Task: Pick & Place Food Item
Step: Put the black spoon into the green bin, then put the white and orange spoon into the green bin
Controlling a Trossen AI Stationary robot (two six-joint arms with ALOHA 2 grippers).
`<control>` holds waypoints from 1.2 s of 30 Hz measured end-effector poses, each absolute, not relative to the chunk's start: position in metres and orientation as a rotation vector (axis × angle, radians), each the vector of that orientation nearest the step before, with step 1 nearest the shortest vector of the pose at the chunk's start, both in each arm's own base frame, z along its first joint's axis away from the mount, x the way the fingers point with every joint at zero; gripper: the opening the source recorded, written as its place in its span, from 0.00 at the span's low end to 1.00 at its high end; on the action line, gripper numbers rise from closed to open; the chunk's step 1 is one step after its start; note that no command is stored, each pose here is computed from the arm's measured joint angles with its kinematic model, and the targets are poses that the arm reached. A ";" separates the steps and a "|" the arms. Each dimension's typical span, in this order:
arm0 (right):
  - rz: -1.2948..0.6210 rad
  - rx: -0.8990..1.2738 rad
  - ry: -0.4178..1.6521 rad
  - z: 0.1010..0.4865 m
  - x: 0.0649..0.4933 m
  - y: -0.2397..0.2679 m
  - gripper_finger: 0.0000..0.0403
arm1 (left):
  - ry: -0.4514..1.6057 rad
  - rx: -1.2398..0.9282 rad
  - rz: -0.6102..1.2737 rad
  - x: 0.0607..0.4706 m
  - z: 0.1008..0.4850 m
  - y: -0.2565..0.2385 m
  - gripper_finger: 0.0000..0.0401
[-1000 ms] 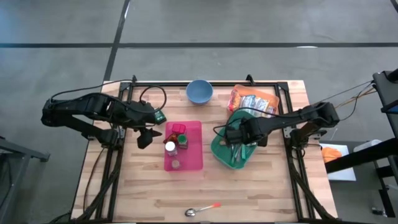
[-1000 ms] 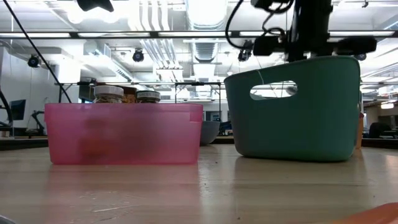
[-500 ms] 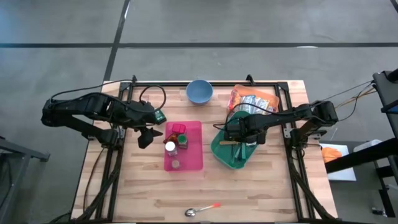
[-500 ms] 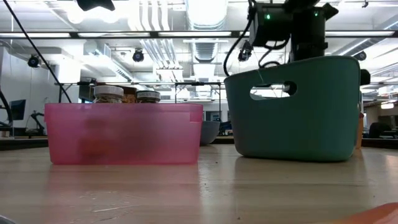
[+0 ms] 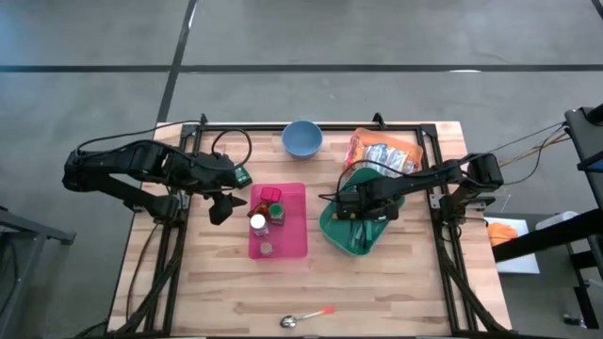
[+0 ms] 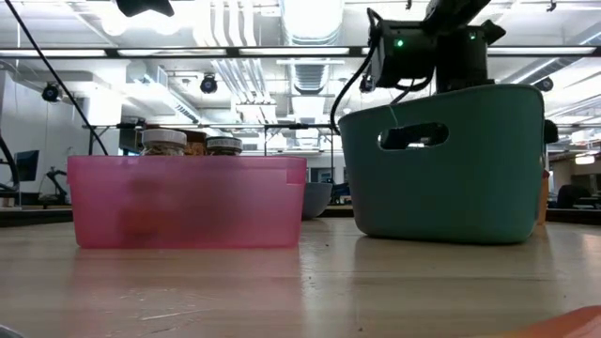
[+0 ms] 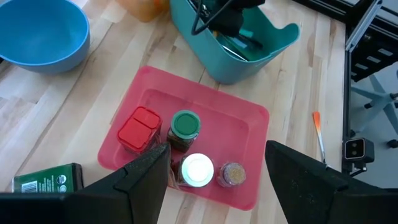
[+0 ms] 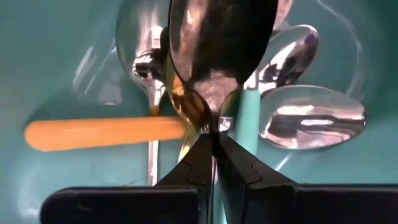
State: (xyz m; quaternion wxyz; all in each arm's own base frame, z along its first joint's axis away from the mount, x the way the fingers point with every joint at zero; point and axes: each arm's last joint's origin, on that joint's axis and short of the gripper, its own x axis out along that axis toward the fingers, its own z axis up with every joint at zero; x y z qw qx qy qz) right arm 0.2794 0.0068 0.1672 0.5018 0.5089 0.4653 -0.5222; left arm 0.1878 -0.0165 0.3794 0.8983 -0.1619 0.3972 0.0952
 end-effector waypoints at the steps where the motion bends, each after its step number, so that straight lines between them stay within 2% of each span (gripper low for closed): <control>1: -1.262 1.221 1.132 0.166 0.281 0.007 0.02 | 0.822 -0.336 0.197 0.188 0.379 -0.017 0.65; 16: -1.195 1.148 1.180 0.164 0.292 0.007 0.03 | 0.821 -0.363 0.209 0.188 0.379 -0.017 0.65; 19: -1.147 1.124 1.199 0.167 0.295 0.008 0.09 | 0.820 -0.374 0.214 0.188 0.379 -0.017 0.65; 29: -1.098 1.089 1.200 0.177 0.301 0.007 0.42 | 0.821 -0.377 0.215 0.188 0.379 -0.017 0.65; 33: -1.109 1.076 1.217 0.182 0.301 0.007 0.49 | 0.825 -0.376 0.217 0.187 0.379 -0.017 0.65; 36: -1.102 1.033 1.243 0.192 0.302 0.009 0.50 | 0.852 -0.371 0.224 0.185 0.377 -0.016 0.65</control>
